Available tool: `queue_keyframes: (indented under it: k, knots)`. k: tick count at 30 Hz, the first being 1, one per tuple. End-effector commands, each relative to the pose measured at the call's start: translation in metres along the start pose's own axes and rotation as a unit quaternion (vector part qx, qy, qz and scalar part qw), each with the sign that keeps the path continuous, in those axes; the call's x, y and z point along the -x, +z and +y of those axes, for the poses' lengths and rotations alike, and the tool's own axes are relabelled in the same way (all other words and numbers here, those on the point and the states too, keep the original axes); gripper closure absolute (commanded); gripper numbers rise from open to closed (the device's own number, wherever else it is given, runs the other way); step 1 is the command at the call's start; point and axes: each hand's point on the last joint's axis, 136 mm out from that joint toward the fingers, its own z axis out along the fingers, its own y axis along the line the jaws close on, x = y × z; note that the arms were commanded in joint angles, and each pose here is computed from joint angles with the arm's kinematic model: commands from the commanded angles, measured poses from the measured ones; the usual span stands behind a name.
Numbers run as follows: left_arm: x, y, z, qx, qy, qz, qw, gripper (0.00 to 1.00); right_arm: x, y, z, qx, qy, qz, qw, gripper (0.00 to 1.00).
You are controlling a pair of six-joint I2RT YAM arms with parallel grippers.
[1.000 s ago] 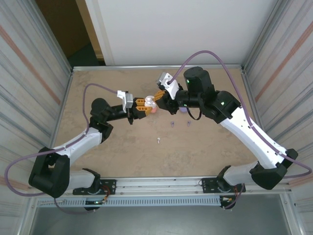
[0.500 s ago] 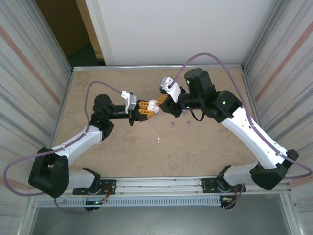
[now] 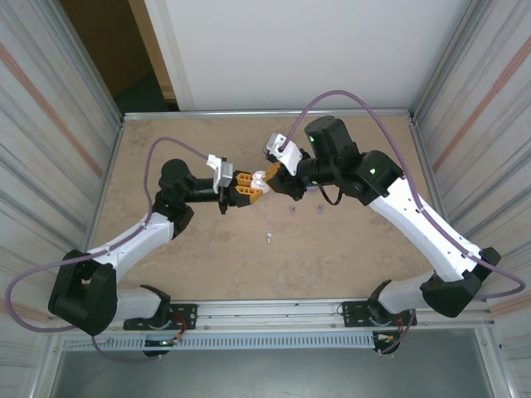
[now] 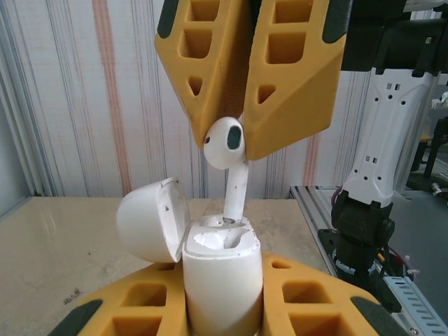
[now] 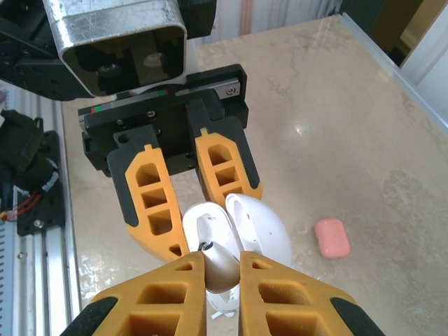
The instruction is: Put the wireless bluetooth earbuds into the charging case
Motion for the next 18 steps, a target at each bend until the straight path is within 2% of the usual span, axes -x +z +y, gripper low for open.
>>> queue_keyframes:
  k: [1,18]
  knots:
    - [0.0145,0.0018,-0.0053,-0.016,0.028,-0.008,0.999,1.0,0.0109,-0.0036,0.0035,0.006,-0.017,-0.011,1.0,0.86]
    - [0.0152,0.0022,-0.006,-0.018,0.028,-0.008,0.999,1.0,0.0092,0.0041,0.0097,0.022,-0.019,-0.002,1.0,0.86]
